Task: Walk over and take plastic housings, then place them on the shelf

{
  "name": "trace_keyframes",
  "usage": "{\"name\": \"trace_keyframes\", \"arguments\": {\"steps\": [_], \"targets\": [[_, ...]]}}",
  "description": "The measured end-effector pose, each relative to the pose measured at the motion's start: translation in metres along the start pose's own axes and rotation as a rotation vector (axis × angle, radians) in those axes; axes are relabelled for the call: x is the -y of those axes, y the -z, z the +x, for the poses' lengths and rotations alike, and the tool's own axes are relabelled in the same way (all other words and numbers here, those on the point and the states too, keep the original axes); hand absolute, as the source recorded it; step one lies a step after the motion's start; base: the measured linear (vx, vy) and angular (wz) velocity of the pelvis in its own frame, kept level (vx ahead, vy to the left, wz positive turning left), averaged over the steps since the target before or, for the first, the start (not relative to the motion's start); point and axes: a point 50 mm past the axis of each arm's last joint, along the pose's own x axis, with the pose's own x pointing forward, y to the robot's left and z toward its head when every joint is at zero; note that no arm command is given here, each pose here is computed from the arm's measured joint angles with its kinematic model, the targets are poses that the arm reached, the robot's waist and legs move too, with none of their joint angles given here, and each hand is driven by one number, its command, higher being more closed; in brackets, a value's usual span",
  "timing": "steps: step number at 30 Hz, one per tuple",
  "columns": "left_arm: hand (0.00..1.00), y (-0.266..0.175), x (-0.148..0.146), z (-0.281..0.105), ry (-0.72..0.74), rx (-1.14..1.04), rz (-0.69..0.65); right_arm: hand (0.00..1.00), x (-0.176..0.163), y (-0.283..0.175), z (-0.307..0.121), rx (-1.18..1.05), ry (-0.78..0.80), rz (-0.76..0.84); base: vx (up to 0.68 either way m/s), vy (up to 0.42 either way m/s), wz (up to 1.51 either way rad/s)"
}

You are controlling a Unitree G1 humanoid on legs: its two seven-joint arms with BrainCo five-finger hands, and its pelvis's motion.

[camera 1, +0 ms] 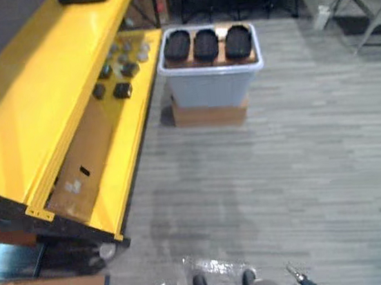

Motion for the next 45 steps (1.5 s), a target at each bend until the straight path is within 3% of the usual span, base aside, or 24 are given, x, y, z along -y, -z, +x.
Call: {"name": "trace_keyframes", "arguments": {"steps": [8, 31, 34, 39, 45], "targets": [[0.0, -0.039, 0.036, 0.002, 0.07, 0.121, 0.035, 0.0, -0.03, -0.021, 0.006, 0.049, -0.092, -0.023, 0.09, 0.0, 0.03], [0.0, -0.024, 0.022, 0.002, 0.03, 0.133, -0.055, 0.0, -0.018, -0.005, 0.002, -0.005, -0.075, -0.058, 0.02, -0.015, -0.04], [0.0, -0.026, 0.02, 0.002, 0.015, 0.143, -0.036, 0.0, -0.015, -0.002, 0.001, -0.034, -0.051, -0.007, -0.06, 0.031, -0.09], [0.0, -0.029, 0.024, 0.003, -0.014, 0.142, -0.007, 0.0, 0.028, 0.054, -0.02, -0.228, 0.085, 0.055, 0.13, -0.009, 0.1], [0.0, -0.044, 0.056, 0.002, 0.071, 0.224, -0.053, 0.0, 0.038, 0.125, -0.055, -0.475, 0.141, 0.19, 0.4, -0.158, 0.16]]}}
